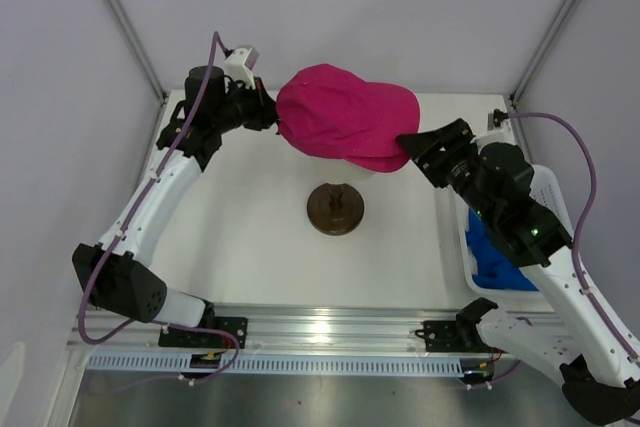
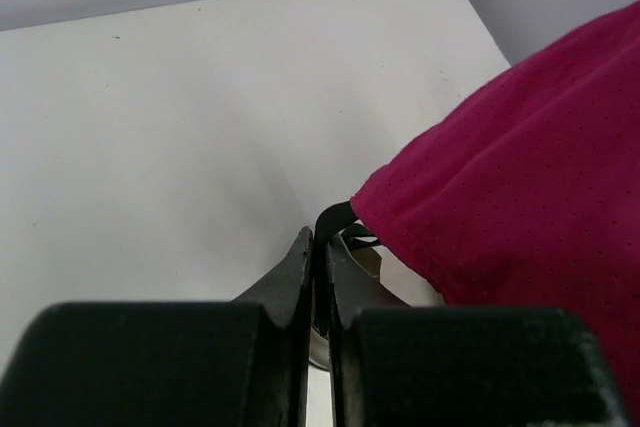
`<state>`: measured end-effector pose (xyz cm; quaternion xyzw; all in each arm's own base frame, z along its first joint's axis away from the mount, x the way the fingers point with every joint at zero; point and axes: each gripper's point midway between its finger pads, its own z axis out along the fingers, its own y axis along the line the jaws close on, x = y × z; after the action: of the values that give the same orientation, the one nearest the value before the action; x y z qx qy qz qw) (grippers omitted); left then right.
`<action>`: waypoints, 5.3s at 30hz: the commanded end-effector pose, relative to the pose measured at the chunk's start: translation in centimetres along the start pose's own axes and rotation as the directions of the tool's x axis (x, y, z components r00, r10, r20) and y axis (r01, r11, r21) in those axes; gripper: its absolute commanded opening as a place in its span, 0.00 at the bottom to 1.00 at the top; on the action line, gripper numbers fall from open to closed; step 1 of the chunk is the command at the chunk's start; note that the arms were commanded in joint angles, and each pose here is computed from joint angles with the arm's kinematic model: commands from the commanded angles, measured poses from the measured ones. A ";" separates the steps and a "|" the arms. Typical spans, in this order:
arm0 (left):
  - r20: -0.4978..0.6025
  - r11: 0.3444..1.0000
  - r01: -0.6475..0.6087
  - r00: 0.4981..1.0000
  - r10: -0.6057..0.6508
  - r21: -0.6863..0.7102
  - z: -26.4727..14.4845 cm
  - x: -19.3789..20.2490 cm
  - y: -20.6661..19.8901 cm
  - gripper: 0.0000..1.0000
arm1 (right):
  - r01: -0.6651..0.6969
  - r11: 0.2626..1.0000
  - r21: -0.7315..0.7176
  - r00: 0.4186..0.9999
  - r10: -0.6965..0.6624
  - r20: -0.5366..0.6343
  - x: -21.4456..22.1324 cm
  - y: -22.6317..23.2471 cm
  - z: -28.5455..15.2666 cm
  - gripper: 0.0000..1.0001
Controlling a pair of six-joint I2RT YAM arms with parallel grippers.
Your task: Stack the hats
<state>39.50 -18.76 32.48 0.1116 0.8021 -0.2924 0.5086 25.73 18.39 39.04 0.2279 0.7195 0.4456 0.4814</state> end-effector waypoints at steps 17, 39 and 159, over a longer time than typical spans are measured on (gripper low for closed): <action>0.057 0.995 -0.100 0.993 0.101 -0.030 -1.2 -3.1 -0.7 0.11 | 0.143 0.989 -0.022 0.989 -0.143 0.030 -6.1 2.4 3.1 0.66; -0.041 0.989 -0.072 0.997 0.067 -0.131 0.7 1.8 1.5 0.08 | 0.106 0.989 0.100 0.994 -0.103 -0.030 -3.7 -2.8 4.5 0.00; 0.359 0.924 0.144 0.933 -0.007 -0.354 -19.0 -5.7 1.6 0.99 | 0.156 0.774 0.614 0.984 -0.177 -0.027 -16.7 -18.8 -0.1 0.99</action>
<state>30.11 -6.25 41.98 -0.0605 0.7714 -0.1602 0.6129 35.95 -4.64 36.67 0.2950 0.7940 0.0999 0.5220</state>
